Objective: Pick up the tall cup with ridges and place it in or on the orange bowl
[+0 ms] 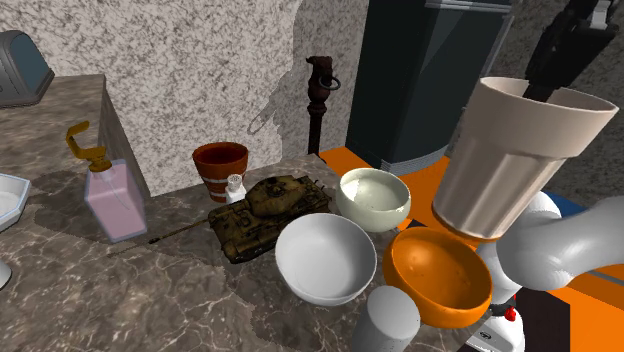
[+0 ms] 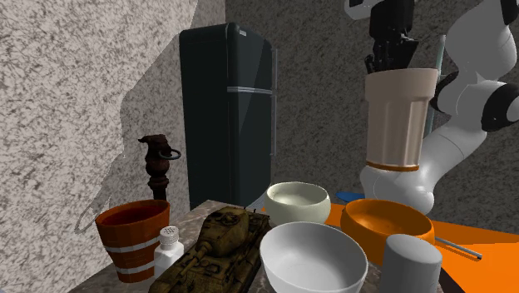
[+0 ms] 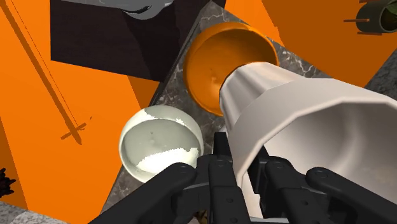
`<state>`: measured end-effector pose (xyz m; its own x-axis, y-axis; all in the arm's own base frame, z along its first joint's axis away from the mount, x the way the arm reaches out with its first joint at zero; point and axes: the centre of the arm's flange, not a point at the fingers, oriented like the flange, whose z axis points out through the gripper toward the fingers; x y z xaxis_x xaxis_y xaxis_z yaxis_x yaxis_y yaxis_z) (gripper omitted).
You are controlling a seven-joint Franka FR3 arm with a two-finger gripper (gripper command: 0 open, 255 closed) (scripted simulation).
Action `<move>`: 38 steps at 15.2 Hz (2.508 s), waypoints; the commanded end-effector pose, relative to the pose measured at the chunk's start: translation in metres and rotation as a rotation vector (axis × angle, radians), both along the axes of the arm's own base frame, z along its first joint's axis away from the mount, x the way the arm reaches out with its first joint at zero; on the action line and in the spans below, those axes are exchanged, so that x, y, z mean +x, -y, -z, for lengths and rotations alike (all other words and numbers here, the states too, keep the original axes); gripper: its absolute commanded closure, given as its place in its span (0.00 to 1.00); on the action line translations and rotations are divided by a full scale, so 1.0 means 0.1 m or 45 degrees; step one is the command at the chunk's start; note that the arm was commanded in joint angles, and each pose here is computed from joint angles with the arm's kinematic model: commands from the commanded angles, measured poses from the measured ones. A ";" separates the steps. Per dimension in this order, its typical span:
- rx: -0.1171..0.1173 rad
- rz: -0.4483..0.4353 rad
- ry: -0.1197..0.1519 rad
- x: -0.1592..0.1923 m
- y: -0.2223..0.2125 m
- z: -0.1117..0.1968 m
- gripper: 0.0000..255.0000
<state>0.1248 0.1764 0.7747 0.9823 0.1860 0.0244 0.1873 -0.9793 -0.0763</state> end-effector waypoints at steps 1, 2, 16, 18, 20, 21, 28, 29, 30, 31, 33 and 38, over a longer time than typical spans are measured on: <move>0.001 0.000 0.001 0.00 0.00 0.11 1.00; 0.001 0.000 0.001 0.00 0.00 0.16 1.00; 0.001 0.000 0.001 0.00 0.00 0.90 1.00; 0.001 0.000 0.001 0.00 0.00 1.01 1.00; 0.001 0.000 0.001 0.00 0.00 1.07 1.00; 0.001 0.000 0.001 0.00 0.00 1.07 1.00; 0.001 0.000 0.001 0.00 0.00 1.07 0.00; 0.001 0.000 0.001 0.00 0.00 1.07 0.00; 0.001 0.000 0.001 0.00 0.00 1.07 0.00; 0.001 0.000 0.001 0.00 0.00 1.07 0.00; 0.001 0.000 0.001 0.00 0.00 1.07 0.00; 0.001 0.000 0.001 0.00 0.04 0.58 0.00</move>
<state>0.1249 0.1752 0.7114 0.9822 0.1863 0.0254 0.1877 -0.9792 -0.0770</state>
